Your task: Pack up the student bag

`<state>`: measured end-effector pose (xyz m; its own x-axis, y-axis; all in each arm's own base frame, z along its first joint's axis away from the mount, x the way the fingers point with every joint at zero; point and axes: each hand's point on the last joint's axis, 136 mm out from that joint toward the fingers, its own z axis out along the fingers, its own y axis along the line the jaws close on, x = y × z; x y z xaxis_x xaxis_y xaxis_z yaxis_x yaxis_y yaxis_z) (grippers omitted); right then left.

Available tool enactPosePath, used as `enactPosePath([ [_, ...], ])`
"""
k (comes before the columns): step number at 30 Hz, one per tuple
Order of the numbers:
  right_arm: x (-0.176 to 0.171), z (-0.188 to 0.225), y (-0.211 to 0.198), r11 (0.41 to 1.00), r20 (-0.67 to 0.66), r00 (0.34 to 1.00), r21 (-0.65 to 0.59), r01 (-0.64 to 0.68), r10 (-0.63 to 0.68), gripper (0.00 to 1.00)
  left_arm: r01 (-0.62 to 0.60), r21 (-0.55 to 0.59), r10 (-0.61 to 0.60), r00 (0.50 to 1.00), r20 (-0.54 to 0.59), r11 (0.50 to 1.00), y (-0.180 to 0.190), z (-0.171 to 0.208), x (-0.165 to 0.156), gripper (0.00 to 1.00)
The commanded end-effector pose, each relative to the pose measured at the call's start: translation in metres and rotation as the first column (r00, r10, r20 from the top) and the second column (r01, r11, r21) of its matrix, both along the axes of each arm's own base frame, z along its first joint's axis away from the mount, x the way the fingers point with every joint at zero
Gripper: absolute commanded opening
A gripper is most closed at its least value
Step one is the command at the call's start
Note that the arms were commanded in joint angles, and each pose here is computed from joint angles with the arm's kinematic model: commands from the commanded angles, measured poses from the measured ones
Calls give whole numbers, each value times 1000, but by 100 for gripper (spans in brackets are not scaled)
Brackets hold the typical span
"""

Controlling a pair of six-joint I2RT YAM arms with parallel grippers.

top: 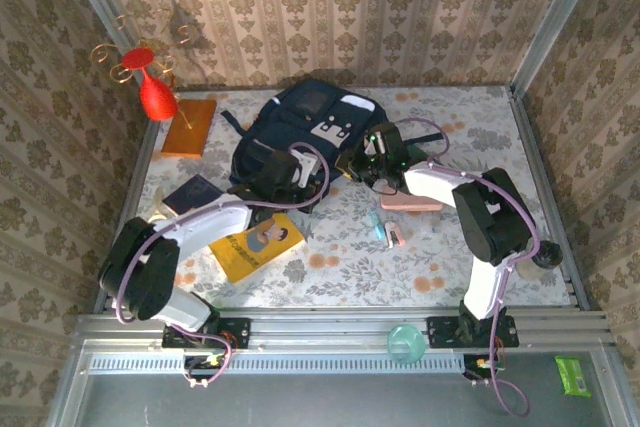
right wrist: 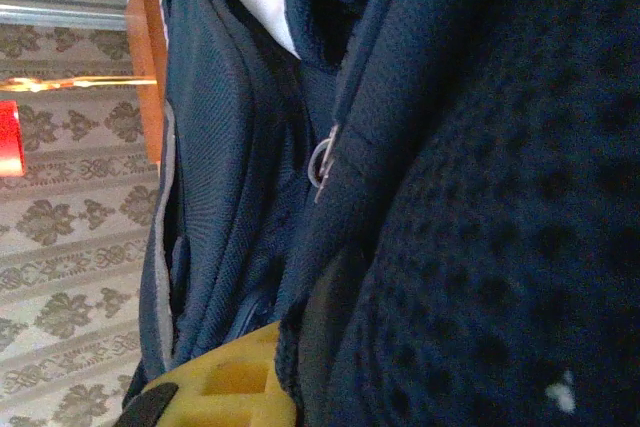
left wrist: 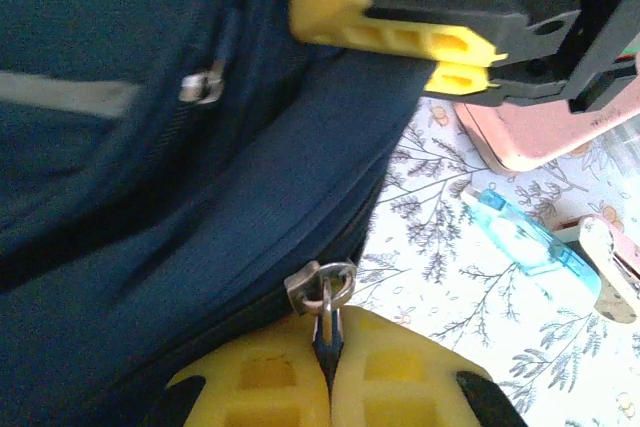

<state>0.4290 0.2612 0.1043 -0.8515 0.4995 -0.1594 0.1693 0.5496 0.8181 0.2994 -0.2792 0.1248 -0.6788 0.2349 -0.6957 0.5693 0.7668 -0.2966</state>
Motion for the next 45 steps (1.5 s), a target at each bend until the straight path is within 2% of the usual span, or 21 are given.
enactPosePath([
  [1,18,10,-46,997,50,997,-37,60,-59,6,-69,32,67,996,55,997,33,16,9,0],
  [6,26,19,-74,998,54,997,-35,51,-49,4,-190,42,189,982,27,981,77,5,20,0],
  [9,33,23,-75,1000,43,999,-29,11,-9,6,-183,30,182,983,15,983,78,4,20,0],
  [11,37,27,-70,1000,45,999,-24,-13,15,10,-135,-17,135,991,2,991,65,10,17,0],
  [12,38,31,-68,1000,54,998,-18,-20,21,16,-105,-51,106,994,3,993,56,15,15,0],
  [15,33,36,-75,999,56,998,-54,4,-1,44,-63,-119,65,998,11,991,33,31,12,0],
  [18,13,35,-88,991,37,998,-123,46,-42,72,-63,-175,67,998,14,983,18,46,14,0],
  [19,4,36,-90,990,34,998,-128,62,-58,77,-57,-188,62,998,20,980,13,52,14,0],
  [24,-32,52,-65,993,61,994,-64,99,-95,95,-18,-200,26,999,36,980,-4,68,7,0],
  [27,-48,53,-40,992,60,993,-62,108,-105,99,2,-202,6,999,42,979,-8,72,1,0],
  [30,-47,55,-17,991,66,989,-17,130,-129,100,26,-196,-17,999,49,980,-12,73,-5,0],
  [32,-40,55,-2,991,64,989,19,129,-130,99,28,-188,-20,999,46,982,-12,70,-8,0],
  [34,-32,54,8,991,71,989,28,127,-129,91,30,-191,-22,999,45,981,-12,68,-10,0],
  [36,-27,50,12,993,67,990,12,121,-122,78,31,-192,-22,999,49,981,-11,69,-11,0],
  [38,-25,41,9,992,66,990,-14,125,-124,52,20,-184,-9,998,63,983,-5,69,-13,0],
  [39,-24,36,5,991,64,989,-27,132,-130,44,10,-180,3,998,70,984,-2,70,-12,0],
  [45,-24,31,-30,990,79,992,-93,105,-98,11,-59,-122,66,996,56,991,31,60,-9,0],
])
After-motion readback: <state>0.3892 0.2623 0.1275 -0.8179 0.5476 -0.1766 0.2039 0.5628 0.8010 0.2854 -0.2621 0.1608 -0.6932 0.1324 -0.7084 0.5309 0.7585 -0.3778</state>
